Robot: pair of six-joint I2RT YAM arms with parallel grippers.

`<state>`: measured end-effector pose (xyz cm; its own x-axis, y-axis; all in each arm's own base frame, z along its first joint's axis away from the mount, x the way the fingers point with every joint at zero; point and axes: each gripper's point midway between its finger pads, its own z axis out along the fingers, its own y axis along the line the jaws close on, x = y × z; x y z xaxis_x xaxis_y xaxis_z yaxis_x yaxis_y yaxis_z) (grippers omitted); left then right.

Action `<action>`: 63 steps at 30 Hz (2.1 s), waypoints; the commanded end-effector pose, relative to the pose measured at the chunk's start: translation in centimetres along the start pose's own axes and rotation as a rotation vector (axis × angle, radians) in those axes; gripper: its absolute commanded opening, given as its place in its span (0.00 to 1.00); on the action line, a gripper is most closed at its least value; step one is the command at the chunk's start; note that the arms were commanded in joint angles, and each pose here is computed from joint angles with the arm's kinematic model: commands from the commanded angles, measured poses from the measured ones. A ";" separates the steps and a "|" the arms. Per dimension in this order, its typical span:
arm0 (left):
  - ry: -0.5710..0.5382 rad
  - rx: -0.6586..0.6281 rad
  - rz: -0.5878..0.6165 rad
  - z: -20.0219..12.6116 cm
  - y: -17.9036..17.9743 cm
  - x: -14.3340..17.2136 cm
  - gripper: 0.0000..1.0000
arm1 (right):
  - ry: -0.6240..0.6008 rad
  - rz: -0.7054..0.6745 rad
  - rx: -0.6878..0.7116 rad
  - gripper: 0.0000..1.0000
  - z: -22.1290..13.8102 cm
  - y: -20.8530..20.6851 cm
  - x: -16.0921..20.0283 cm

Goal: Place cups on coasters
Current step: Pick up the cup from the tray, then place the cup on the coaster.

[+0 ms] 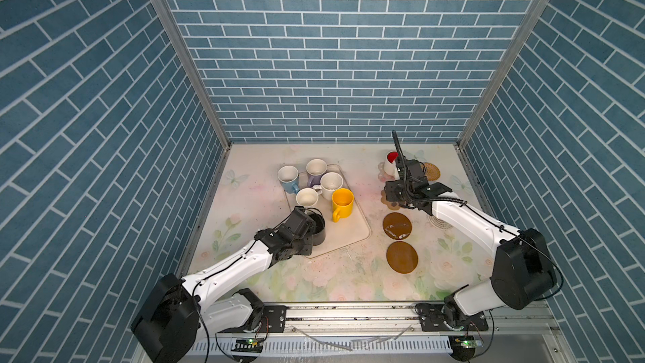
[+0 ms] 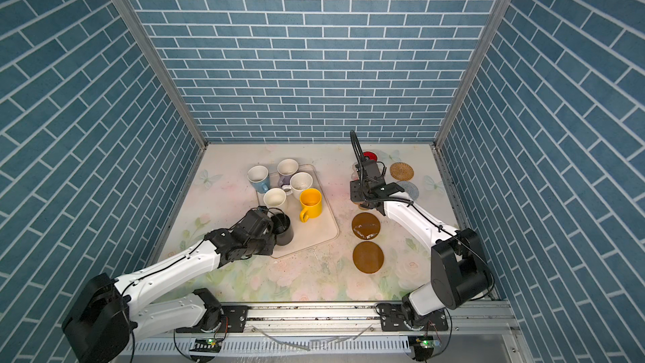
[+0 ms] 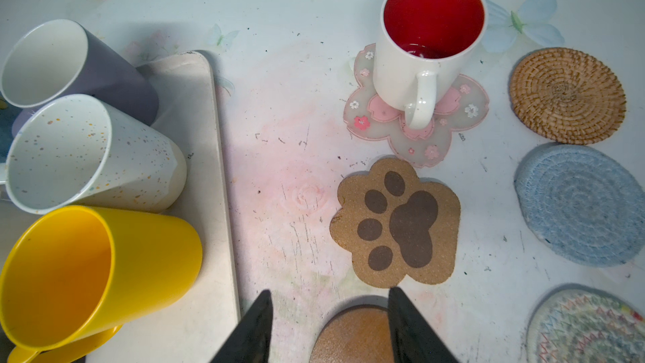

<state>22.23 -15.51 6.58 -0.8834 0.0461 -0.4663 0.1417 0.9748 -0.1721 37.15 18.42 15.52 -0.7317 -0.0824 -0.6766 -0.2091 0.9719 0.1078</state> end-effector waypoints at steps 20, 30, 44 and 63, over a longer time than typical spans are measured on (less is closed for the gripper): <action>-0.058 0.017 0.037 -2.3 -0.5 -1.6 0.00 | 0.005 0.000 0.012 0.54 -0.3 -0.5 1.1; -0.133 0.047 0.086 -6.1 -1.8 -4.5 0.00 | -0.009 0.006 0.012 0.54 -0.8 -0.6 1.0; -0.193 0.090 0.214 -10.5 -6.6 -9.2 0.00 | -0.029 0.147 -0.072 0.54 -1.6 -2.0 1.1; -0.190 0.201 0.379 -8.5 -18.7 -16.0 0.00 | -0.102 0.509 -0.107 0.99 -4.6 -8.0 3.0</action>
<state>28.71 -30.36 21.88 -0.7203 0.3436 -0.6026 0.4963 0.8622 -0.1016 34.05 10.27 16.14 -0.7064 0.3190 -0.6318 0.0214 0.9019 0.4314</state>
